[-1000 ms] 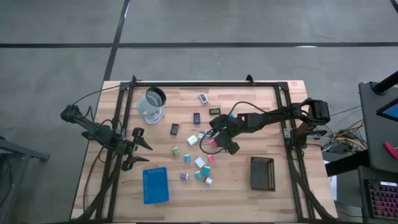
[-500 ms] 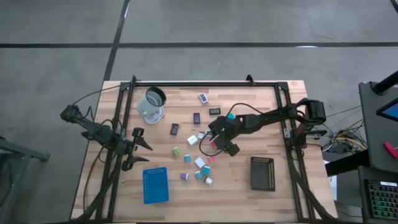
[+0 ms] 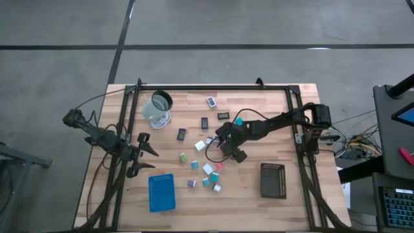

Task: Pick & Place Office items
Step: Put the top pink charger adapter into the black bin

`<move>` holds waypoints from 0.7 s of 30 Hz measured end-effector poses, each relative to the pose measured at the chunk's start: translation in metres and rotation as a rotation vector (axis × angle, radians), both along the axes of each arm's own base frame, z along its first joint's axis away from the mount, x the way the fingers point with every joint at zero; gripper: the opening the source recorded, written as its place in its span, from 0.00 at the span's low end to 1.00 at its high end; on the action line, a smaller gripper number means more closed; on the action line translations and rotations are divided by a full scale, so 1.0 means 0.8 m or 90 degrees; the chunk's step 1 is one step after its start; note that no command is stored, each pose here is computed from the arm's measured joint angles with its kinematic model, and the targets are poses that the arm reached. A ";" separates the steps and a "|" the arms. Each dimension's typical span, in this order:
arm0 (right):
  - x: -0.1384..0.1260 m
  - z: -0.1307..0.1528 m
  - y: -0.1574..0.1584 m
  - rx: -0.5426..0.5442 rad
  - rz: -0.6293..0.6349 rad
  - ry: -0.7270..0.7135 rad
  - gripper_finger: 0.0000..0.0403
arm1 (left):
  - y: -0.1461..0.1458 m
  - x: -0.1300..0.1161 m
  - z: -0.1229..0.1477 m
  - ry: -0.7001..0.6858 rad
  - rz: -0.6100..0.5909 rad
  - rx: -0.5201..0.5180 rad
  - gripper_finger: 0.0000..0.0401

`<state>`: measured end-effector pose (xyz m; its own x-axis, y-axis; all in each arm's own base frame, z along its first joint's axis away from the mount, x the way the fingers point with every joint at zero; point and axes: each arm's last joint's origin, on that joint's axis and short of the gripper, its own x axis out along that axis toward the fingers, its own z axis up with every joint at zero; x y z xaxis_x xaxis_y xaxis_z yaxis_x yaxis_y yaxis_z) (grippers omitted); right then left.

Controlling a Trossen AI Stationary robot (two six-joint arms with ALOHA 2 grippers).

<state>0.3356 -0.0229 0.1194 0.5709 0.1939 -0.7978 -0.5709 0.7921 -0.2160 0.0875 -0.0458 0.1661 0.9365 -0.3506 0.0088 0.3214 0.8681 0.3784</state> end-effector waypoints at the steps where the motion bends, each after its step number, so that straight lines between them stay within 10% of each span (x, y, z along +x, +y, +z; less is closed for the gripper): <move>1: 0.000 0.000 0.000 -0.002 -0.001 0.000 0.62 | 0.000 0.000 0.000 0.000 0.000 0.000 0.58; 21: -0.001 -0.001 -0.002 0.009 -0.029 0.008 0.48 | 0.000 0.000 0.000 0.000 0.000 0.000 0.58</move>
<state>0.3349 -0.0241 0.1188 0.5693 0.1791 -0.8024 -0.5362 0.8208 -0.1972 0.0876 -0.0458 0.1661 0.9364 -0.3509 0.0088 0.3217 0.8680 0.3782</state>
